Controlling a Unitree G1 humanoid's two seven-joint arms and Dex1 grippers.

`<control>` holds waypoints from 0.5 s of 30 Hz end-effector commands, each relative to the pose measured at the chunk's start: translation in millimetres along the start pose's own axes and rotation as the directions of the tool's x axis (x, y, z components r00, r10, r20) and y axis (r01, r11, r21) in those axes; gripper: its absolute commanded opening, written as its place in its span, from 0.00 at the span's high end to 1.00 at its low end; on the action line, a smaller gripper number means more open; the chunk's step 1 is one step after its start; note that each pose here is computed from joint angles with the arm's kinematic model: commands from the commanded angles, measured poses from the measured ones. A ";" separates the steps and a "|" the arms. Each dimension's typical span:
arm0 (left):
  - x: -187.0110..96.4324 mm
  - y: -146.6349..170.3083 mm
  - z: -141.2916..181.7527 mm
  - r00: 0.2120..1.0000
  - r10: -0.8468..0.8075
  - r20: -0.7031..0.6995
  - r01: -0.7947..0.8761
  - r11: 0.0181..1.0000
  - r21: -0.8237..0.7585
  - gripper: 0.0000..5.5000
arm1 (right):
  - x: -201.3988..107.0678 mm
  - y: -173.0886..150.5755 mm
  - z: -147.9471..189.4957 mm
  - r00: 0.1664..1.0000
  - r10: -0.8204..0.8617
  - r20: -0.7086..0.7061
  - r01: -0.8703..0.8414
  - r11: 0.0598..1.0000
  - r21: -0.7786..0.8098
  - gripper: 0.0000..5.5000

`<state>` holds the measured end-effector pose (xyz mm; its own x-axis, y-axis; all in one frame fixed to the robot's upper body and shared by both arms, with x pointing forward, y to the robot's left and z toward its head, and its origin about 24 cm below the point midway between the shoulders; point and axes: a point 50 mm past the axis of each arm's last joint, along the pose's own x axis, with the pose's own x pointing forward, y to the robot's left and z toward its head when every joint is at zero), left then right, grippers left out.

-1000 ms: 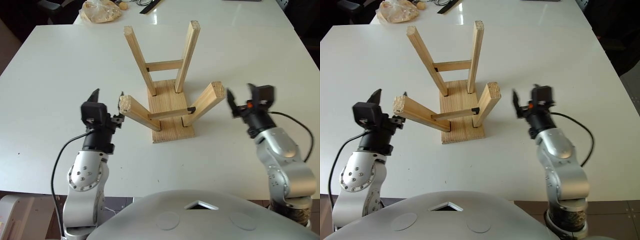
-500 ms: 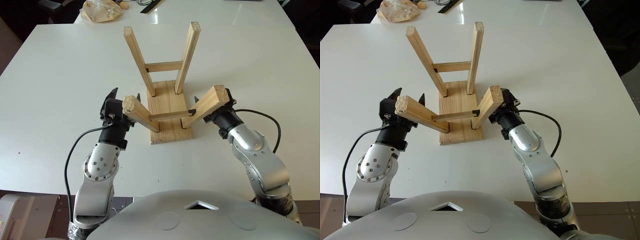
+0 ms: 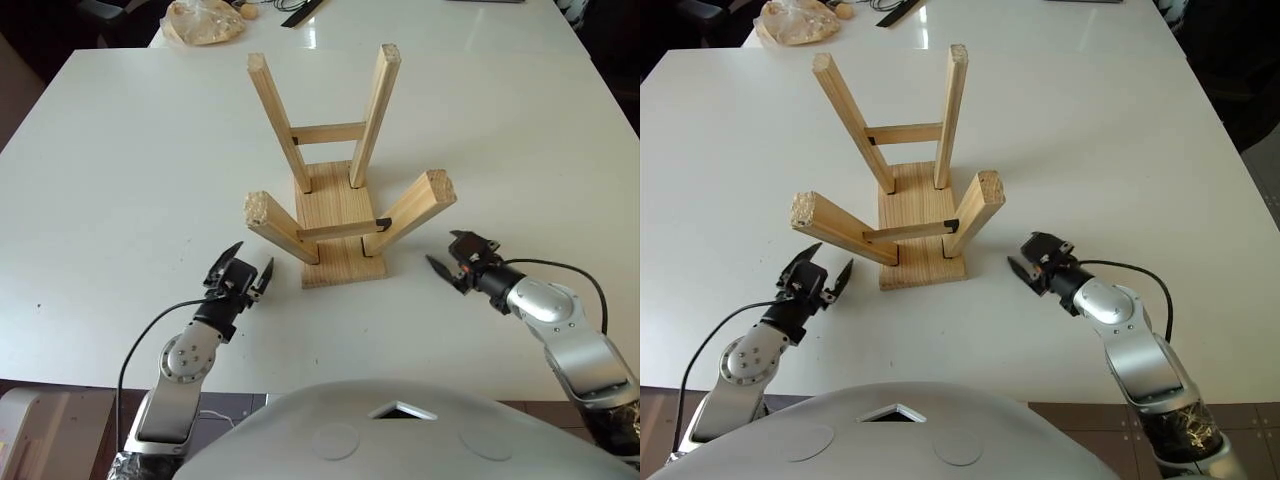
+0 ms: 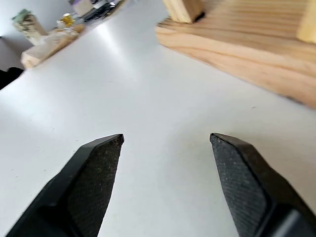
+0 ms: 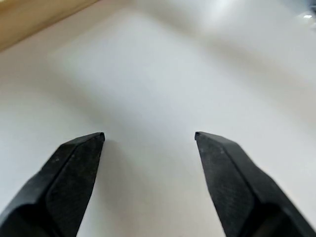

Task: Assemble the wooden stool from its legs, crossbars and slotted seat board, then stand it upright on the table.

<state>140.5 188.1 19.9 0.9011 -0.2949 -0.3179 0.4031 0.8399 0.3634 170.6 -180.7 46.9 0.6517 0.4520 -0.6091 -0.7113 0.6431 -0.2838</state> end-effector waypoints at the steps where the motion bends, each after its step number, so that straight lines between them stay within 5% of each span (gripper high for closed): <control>1: 6.1 -18.2 1.2 0.990 -0.137 0.016 0.137 0.990 0.011 0.40 | -11.5 19.3 1.1 0.967 0.255 -0.012 -0.255 0.967 -0.004 0.38; 5: 12.6 -28.8 8.2 0.974 -0.216 0.061 0.214 0.976 0.038 0.40 | -7.3 14.7 13.6 0.936 0.350 0.028 -0.348 0.936 -0.061 0.38; 10: 23.8 -39.2 22.5 0.940 -0.314 0.131 0.305 0.949 0.082 0.40 | 19.0 -8.1 15.3 0.974 0.222 0.044 -0.216 0.970 -0.116 0.38; 15: 35.4 -11.2 17.2 0.970 -0.215 0.113 0.206 0.974 0.092 0.40 | 4.4 -40.8 4.8 0.988 0.145 0.043 -0.143 0.989 -0.046 0.38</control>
<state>160.4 144.3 18.3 0.7685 -0.5730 -0.2849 0.6399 0.6920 0.3342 198.1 -178.3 49.5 0.5096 0.6050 -0.6118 -0.8440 0.4897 -0.2188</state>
